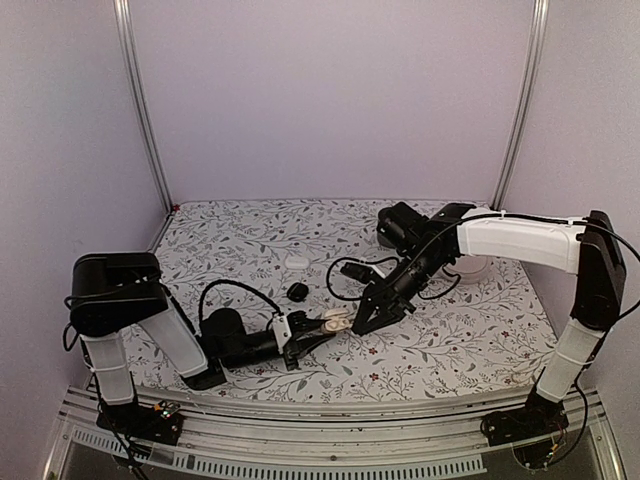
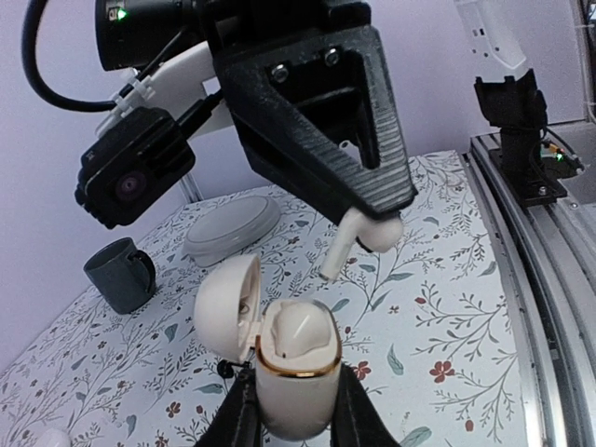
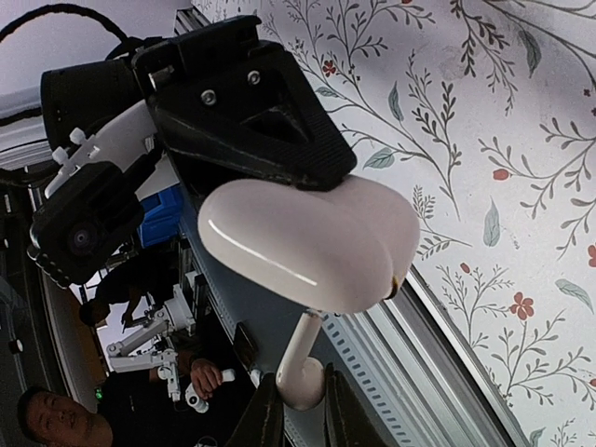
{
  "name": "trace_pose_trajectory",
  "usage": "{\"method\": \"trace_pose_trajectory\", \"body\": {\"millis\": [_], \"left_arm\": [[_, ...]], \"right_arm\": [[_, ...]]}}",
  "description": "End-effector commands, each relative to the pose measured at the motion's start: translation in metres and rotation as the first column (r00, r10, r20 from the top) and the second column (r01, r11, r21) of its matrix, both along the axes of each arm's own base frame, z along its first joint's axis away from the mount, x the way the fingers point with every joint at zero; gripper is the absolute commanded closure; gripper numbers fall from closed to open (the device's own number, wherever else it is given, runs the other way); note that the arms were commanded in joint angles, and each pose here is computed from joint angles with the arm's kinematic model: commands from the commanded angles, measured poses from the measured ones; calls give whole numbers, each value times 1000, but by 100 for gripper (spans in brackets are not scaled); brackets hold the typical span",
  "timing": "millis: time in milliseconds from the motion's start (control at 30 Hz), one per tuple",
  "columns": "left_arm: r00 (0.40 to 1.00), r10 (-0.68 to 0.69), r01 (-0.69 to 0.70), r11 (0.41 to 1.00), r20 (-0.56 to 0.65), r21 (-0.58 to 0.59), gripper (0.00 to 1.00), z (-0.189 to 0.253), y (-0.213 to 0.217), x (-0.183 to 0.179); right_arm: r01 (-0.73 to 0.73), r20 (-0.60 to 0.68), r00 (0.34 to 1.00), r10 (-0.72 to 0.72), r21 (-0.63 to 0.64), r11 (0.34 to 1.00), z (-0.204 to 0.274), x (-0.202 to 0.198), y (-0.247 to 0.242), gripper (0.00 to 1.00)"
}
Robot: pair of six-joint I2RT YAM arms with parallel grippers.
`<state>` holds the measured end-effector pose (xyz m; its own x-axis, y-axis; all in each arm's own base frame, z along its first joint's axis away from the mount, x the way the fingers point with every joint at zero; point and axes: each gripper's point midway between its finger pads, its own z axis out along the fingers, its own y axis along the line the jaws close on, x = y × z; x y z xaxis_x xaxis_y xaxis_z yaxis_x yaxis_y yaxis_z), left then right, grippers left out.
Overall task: Insert the wireless bluetooth earbuds into the charging case
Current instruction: Insert the right earbud into the right side groove of the charging case.
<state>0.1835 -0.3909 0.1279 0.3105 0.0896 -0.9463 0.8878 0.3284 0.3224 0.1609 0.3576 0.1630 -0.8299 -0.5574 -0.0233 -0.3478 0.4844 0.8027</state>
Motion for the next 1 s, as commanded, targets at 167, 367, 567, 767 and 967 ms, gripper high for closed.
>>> {"method": "trace_pose_trajectory", "body": {"millis": [167,367,567,767,967], "left_arm": [[984,-6,56,960,176,-276,100,83,8,-19],[984,-10,59,959,175,-276,100,82,6,-21],[982,-17,70,957,187,-283,100,86,5,-25],[981,-18,75,954,194,-289,100,90,5,-26],[980,-15,74,954,200,-291,100,92,6,-27]], "right_arm": [[41,-50,998,-39,25,999,0,6,-4,83],[44,-64,997,-42,27,999,1,6,-3,84],[47,-71,996,-46,24,999,1,6,-3,83],[51,-87,995,-48,24,998,1,5,-3,84],[51,-97,994,-50,14,999,-2,5,-4,84]]}}
